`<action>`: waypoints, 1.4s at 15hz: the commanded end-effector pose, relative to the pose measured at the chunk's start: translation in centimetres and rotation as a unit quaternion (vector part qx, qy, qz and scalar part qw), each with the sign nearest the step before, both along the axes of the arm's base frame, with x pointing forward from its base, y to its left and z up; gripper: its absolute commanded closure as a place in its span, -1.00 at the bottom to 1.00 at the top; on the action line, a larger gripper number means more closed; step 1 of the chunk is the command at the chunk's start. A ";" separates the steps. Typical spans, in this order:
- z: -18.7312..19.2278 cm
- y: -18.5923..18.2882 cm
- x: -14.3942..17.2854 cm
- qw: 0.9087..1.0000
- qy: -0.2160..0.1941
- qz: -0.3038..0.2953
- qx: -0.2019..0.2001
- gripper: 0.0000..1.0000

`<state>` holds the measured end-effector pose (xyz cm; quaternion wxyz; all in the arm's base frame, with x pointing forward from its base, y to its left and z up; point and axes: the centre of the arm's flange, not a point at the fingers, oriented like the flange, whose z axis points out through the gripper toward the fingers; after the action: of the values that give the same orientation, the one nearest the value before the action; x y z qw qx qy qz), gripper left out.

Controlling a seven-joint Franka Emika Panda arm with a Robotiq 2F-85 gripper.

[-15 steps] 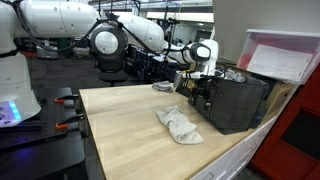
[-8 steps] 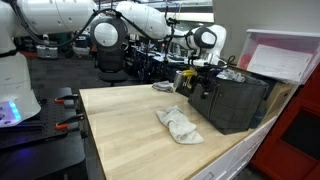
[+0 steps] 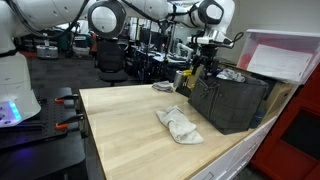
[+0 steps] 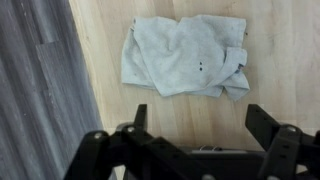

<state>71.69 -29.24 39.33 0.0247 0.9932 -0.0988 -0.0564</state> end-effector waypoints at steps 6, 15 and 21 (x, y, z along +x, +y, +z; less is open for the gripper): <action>5.6 5.1 -4.6 0.999 -0.047 0.022 0.003 -1.00; 10.4 7.2 -5.7 0.995 -0.086 0.044 0.008 -1.00; 13.5 6.3 -0.1 0.995 -0.092 0.040 -0.002 -1.00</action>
<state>71.54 -22.90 52.83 0.0193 0.9973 -0.0608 0.0361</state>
